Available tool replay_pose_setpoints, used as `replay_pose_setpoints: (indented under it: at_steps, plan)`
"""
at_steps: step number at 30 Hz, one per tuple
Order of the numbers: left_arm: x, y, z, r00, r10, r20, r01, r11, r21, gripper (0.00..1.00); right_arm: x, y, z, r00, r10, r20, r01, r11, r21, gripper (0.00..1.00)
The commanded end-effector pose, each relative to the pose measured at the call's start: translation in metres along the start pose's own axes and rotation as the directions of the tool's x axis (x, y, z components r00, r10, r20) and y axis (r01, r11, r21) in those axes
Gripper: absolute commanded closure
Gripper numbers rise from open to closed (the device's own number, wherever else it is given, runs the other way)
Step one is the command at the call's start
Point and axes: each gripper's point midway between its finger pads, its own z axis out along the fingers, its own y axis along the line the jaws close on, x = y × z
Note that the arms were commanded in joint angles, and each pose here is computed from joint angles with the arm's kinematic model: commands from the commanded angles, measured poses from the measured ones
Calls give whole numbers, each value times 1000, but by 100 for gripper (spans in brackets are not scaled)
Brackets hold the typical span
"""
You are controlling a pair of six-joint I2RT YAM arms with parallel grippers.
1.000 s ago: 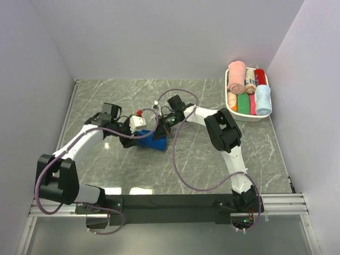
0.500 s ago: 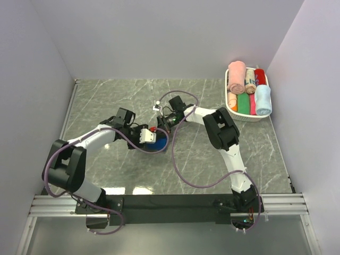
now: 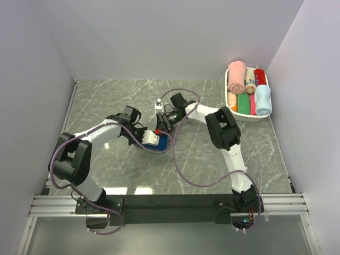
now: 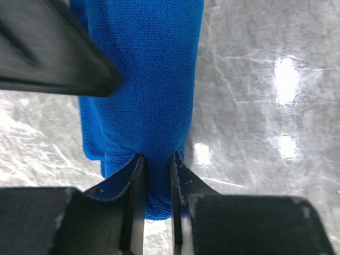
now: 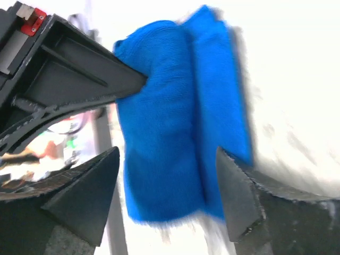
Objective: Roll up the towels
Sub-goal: Roll the towel
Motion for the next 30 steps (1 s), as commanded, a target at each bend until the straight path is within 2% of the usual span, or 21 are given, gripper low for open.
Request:
replay_pose_setpoints:
  at_steps: [1,4,5,9,12,13,15,16,17,18,19,20,21,22,24,25,28,30]
  plan:
    - [25,-109,-3,961,-213,-175,264,894,363,90,-26,-9,-54,994,-57,92,35,973,228,20]
    - [28,-119,-5,932,-281,-229,351,859,373,93,-47,5,-107,975,-120,186,56,946,320,19]
    - [26,-118,-7,922,-301,-242,375,848,374,94,-57,14,-139,958,-160,238,65,930,361,19]
    - [17,-113,-6,870,-410,-274,490,783,383,98,-60,29,-217,912,-242,330,57,873,485,18]
    - [5,-93,-2,825,-490,-282,565,738,369,99,-48,45,-253,900,-304,313,85,826,558,19]
    - [5,-93,4,796,-518,-311,605,696,387,99,-42,41,-270,896,-332,296,97,794,600,19]
    - [-5,-74,6,779,-547,-308,627,672,394,99,-29,57,-284,892,-363,270,120,765,633,23]
    - [-3,-74,14,748,-568,-344,664,626,409,99,-21,66,-290,881,-409,236,162,732,662,25]
    - [-9,-56,16,753,-575,-321,658,635,404,99,-15,70,-292,878,-424,220,176,715,676,26]
    - [-13,-53,19,742,-590,-319,668,612,423,99,-7,73,-294,880,-430,203,182,699,691,30]
    - [-11,-58,24,713,-600,-363,698,557,450,99,11,67,-289,892,-412,185,179,700,692,33]
    - [-17,-43,27,718,-606,-342,691,566,450,99,25,80,-286,891,-423,166,200,693,693,35]
    - [-18,-41,29,711,-611,-349,697,546,466,98,39,80,-282,897,-418,142,212,689,693,39]
    - [-14,-47,36,687,-610,-394,719,494,489,97,60,80,-275,904,-414,110,229,684,693,41]
    - [-10,-36,45,685,-607,-403,723,495,482,95,85,80,-268,921,-381,82,224,690,688,46]
    - [-3,-38,53,669,-606,-429,738,475,480,95,102,80,-261,927,-369,69,228,698,679,47]
    - [8,-38,64,661,-595,-457,747,468,472,94,134,80,-242,949,-309,54,208,748,630,48]
    - [9,-38,66,662,-596,-454,746,465,477,95,137,84,-235,940,-340,27,244,726,643,47]
